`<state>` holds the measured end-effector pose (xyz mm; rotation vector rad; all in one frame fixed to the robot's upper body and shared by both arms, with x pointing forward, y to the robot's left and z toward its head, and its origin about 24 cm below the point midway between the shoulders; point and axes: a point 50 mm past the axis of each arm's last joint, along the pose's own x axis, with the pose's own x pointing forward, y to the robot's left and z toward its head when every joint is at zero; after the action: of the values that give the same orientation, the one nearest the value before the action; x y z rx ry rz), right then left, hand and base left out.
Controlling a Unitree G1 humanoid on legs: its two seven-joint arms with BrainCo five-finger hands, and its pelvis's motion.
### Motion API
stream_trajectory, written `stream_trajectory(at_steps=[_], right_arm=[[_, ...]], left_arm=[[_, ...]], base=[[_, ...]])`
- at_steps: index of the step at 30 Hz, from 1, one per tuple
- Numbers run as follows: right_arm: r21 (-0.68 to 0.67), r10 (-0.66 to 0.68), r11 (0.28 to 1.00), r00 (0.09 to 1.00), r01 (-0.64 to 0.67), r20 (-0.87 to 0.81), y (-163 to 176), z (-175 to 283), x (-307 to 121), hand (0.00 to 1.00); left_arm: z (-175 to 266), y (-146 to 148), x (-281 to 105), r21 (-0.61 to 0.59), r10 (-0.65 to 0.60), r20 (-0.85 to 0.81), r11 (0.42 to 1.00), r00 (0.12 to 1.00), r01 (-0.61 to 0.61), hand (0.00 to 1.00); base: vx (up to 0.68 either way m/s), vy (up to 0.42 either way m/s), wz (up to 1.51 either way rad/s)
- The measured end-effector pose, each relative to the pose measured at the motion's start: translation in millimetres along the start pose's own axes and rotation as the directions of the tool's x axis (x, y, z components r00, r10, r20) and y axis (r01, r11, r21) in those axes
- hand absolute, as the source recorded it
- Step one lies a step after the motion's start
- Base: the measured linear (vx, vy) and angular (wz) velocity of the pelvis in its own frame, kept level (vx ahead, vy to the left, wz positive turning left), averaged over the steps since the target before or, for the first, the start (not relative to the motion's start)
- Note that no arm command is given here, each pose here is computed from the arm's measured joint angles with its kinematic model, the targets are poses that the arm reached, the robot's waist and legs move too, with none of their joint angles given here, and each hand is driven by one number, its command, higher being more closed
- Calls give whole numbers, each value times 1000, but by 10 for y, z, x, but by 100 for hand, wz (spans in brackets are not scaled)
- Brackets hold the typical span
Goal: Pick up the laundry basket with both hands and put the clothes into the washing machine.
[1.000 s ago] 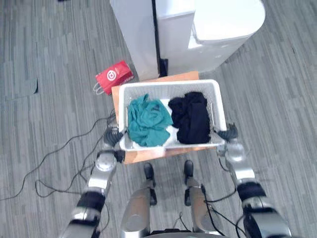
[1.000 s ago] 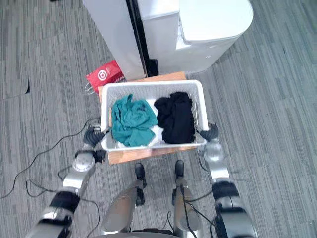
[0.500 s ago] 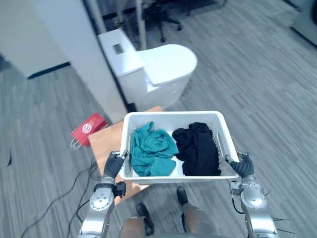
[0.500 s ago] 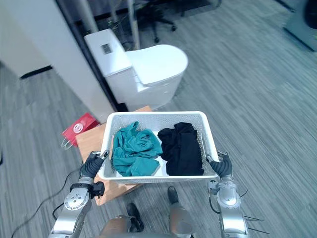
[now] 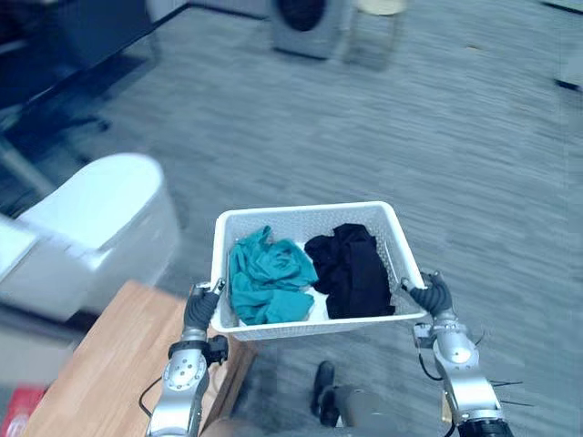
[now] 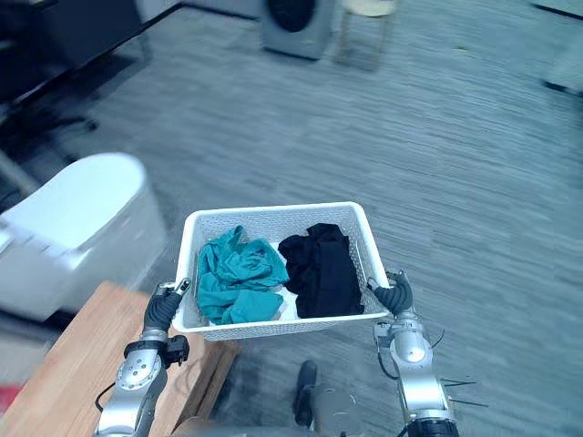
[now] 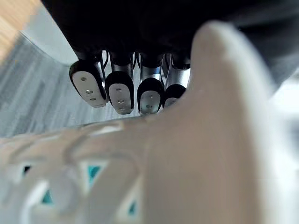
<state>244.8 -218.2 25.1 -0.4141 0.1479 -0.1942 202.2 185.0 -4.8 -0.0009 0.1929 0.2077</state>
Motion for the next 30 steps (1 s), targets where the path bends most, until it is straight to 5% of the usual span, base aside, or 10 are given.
stream_trajectory(at_steps=[7, 16, 24, 30], right_arm=[[-26, -21, 999, 1000, 21, 0, -39, -6, -8, 100], [56, 5, 998, 990, 3, -141, 157, -305, -190, 100], [51, -39, 998, 988, 47, -149, 33, -335, -215, 100], [34, -82, 996, 985, 88, -153, -87, -353, -217, 100]], left_arm=[[18, -38, 12, -24, 7, 7, 1000, 1000, -7, 100], [-189, 33, -78, 24, -7, -92, 1000, 996, 9, 100], [-98, -59, 17, 85, -83, -58, 993, 995, 88, 100], [-143, -249, 38, 19, -99, -76, 995, 992, 101, 100]], base=[[254, 89, -104], [464, 69, 46], [618, -212, 57], [810, -299, -3]])
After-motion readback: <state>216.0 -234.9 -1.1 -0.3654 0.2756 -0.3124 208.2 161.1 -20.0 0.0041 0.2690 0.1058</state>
